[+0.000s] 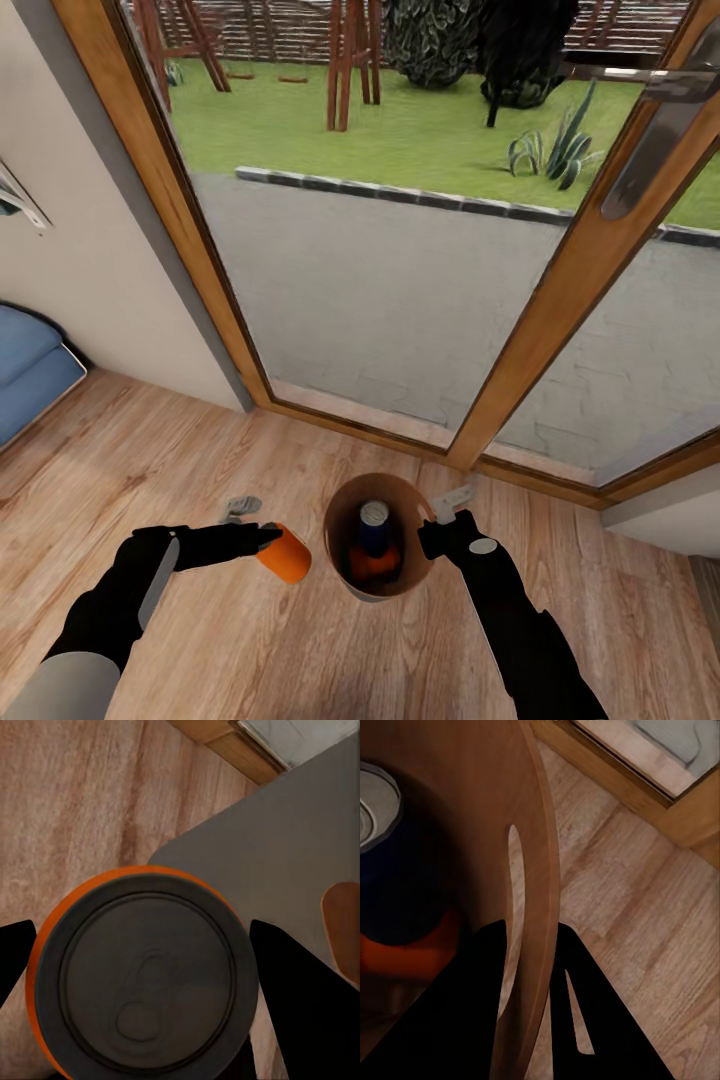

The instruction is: Put the three can of soda from the living room inside the tash can in the kitchen.

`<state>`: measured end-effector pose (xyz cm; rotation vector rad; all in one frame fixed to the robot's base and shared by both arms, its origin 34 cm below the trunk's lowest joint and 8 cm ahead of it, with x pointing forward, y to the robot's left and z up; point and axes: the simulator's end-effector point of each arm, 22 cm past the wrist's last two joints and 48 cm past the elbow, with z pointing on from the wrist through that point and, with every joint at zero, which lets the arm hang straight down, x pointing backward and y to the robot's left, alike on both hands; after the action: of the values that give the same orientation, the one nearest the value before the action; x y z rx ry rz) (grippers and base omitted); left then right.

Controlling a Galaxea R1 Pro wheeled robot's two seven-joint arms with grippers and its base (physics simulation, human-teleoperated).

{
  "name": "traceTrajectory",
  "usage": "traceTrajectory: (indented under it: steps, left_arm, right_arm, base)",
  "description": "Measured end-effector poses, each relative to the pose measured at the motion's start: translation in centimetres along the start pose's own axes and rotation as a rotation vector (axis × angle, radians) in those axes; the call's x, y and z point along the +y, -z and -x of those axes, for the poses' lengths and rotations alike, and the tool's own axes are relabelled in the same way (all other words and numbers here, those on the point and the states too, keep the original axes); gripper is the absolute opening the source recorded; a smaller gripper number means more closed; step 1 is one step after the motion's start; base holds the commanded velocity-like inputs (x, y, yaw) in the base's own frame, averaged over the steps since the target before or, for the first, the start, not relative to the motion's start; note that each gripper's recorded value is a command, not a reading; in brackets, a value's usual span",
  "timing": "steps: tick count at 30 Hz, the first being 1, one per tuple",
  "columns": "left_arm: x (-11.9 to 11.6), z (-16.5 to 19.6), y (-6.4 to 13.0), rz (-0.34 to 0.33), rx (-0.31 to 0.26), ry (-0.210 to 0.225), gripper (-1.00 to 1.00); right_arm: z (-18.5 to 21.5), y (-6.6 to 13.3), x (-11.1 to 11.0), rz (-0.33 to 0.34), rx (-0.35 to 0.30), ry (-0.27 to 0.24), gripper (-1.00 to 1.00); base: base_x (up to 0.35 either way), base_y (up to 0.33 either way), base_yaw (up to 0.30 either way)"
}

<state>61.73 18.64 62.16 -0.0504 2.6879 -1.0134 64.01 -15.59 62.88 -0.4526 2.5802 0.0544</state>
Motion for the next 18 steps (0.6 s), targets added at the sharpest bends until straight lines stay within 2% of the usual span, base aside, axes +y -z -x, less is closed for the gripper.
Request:
traceTrajectory:
  steps: [4,7,18]
  left_arm:
    - [-0.1,0.2,0.4,0.001,0.010,0.007,-1.00]
    - [-0.7,0.4,0.6,-0.023,0.010,0.006,-1.00]
    - [-0.2,0.6,1.7,-0.021,0.021,0.007,-1.00]
  right_arm:
    - [0.0,0.0,-0.1,-0.001,0.001,-0.001,-1.00]
    - [-0.1,0.0,-0.1,-0.001,0.002,-0.001,-1.00]
    - [0.3,0.0,-0.1,0.001,-0.019,-0.001,-1.00]
  base:
    - [0.000,0.000,0.000]
    - [0.000,0.000,0.000]
    - [0.000,0.000,0.000]
